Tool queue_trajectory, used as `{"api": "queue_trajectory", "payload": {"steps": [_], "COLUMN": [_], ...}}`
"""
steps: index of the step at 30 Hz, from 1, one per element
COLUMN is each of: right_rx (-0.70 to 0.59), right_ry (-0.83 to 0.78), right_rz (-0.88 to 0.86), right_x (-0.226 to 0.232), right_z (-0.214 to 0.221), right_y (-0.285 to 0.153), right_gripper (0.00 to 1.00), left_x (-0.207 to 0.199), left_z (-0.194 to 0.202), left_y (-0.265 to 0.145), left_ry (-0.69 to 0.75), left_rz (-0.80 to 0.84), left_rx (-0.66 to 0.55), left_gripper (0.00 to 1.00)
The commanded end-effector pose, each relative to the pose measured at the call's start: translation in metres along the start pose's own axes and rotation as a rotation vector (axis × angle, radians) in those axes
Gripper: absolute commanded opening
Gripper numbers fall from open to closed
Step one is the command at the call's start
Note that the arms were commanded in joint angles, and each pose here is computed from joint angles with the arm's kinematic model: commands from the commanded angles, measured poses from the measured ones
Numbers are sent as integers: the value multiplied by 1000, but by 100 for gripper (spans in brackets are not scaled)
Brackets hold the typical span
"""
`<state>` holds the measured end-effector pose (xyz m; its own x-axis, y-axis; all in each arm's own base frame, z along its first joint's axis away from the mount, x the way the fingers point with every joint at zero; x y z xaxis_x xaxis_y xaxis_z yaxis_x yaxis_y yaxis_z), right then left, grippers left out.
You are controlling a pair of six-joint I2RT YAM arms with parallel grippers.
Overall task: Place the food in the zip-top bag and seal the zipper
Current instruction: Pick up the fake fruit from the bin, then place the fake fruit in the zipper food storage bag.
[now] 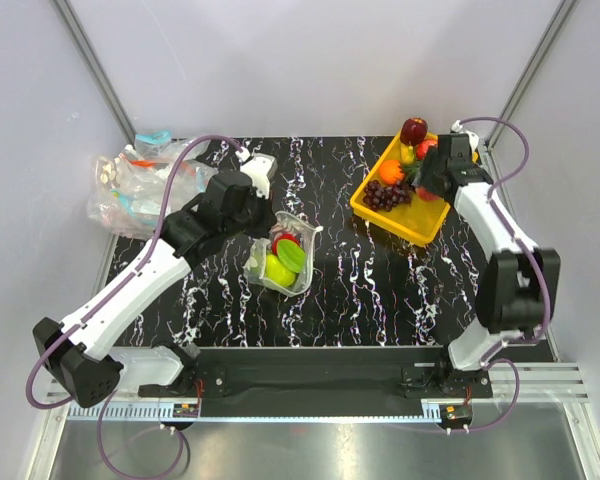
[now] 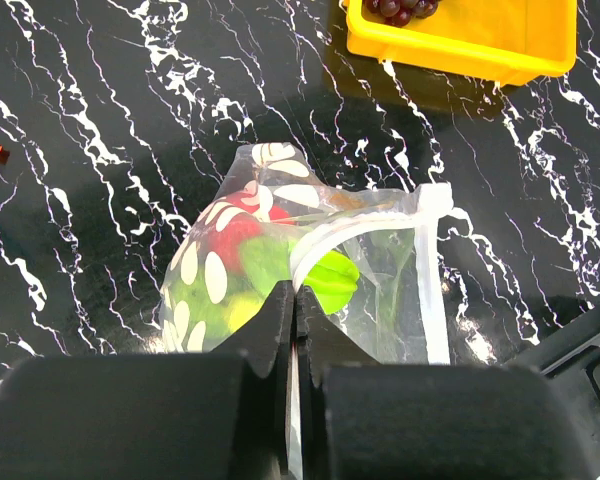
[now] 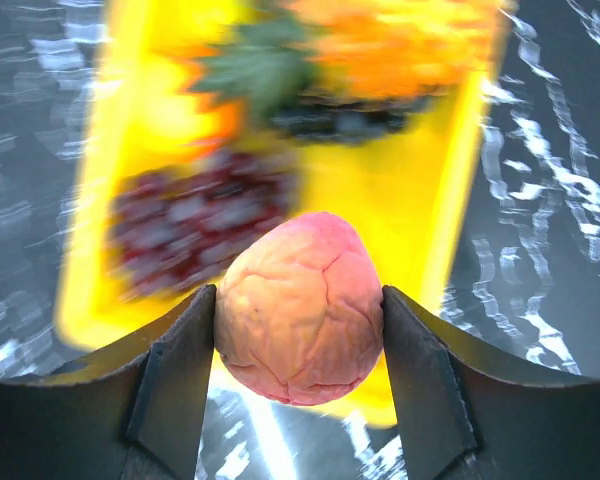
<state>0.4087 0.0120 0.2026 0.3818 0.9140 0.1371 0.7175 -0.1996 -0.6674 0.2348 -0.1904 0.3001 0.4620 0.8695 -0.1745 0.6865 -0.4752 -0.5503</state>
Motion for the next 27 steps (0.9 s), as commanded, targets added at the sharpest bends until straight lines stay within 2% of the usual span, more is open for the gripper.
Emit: {"api": "queue_trajectory", "payload": {"steps": [1,4,8,16,22,27], "right_rx": [-22,-14,7,-31,8,15], "right_ry": [-47,-113,-211,-282,-355,-357], "right_rz": [-250,-362,-597,-969,-1068,-1076], "right_x": [41,58,95,120,149,177], "right_z": [4,21,55,103,131,140], "right_y": [-60,-95,-151,-246,-272,-268], "right_gripper": [49,48,45,43,41,39], "left_x": [-1,-1,2,8,12,14], "left_z": [-14,-14,-12,-12,-11,-12], "left_y": [-8,-6,-4,3,6,5], "left_ry": [9,10,3,-41,-59,-66], "left_rz": [25,33,37,60,62,59], "left_rx": [-87,-78,-70,-49,-36,-44], "left_gripper": [0,0,0,0,0,0]}}
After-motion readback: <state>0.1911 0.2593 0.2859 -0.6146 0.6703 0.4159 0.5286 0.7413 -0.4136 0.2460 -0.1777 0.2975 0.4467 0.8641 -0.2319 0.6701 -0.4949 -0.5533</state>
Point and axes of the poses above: each gripper's point midway between its finger pads, its own y axis out along the fingers, its own x axis along the line the jaws close on, z = x × y, the point moved 7 cm from there along -y, back along the fingers, and after that the axes turned 1 degree about y, right-handed, at the moved point
